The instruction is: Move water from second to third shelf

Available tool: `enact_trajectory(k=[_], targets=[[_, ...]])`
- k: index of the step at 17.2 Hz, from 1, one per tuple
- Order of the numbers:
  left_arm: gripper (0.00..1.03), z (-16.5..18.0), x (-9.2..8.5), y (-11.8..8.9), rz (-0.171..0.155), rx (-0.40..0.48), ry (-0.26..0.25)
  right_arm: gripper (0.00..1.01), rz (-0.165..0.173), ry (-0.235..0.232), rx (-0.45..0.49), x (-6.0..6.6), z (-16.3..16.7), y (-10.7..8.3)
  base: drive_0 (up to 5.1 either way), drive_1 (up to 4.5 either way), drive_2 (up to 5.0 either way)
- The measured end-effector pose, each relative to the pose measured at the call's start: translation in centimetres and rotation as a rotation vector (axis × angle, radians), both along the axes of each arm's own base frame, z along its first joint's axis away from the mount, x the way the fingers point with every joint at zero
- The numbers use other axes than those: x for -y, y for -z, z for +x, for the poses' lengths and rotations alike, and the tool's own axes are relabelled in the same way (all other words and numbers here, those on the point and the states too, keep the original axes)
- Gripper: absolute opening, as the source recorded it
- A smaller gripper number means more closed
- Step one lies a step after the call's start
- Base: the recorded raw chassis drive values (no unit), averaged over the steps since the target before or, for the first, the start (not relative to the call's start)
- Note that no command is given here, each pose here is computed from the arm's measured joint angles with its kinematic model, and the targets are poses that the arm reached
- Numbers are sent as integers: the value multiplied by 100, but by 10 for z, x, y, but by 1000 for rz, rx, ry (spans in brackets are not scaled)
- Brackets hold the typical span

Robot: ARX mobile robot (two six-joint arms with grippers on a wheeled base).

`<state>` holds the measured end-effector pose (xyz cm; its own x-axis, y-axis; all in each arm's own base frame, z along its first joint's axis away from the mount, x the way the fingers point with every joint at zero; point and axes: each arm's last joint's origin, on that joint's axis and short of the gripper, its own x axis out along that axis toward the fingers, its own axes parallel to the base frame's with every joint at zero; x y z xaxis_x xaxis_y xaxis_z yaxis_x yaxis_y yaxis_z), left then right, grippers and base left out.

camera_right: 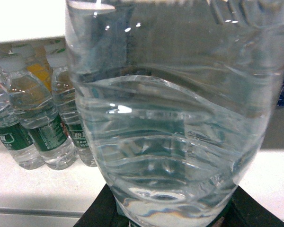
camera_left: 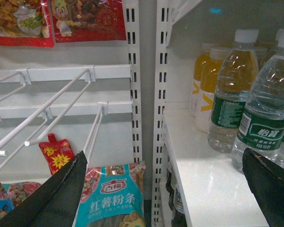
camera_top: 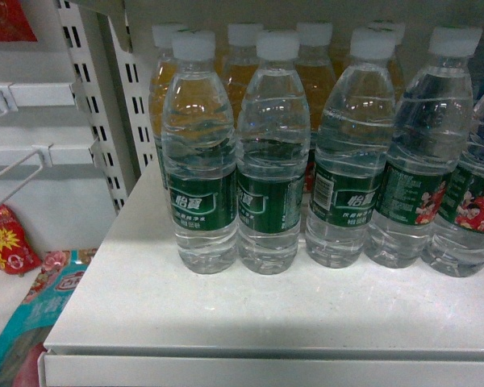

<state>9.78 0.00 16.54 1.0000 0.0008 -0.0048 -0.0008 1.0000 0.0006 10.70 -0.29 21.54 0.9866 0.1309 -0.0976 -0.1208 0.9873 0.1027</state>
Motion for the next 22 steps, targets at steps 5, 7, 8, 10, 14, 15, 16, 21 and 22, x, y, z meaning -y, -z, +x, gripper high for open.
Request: enact_trajectory(k=[5,7,8,10,14,15,16,21,22], targets=[[98,0,0,0,0,0,0,36,0,0,-1,0,0,0,-504,241,241],[98,0,0,0,0,0,0,36,0,0,-1,0,0,0,-504,241,241],[98,0,0,0,0,0,0,36,0,0,-1,0,0,0,-504,241,241],[98,0,0,0,0,0,0,36,51,-26,88,-3,0,1,-504,241,241],[98,0,0,0,0,0,0,36,76,-126,91,-14,-8,4,-504,241,241],[98,0,0,0,0,0,0,36,77,-150,70,-17,-8,11,-504,241,241],[98,0,0,0,0,0,0,36,75,-151,45,-19,-7,19,-504,241,241],[98,0,0,0,0,0,0,36,45,-210,-13,-42,12,52,-504,241,241],[98,0,0,0,0,0,0,36,33,-233,-12,-49,15,55,-504,241,241]])
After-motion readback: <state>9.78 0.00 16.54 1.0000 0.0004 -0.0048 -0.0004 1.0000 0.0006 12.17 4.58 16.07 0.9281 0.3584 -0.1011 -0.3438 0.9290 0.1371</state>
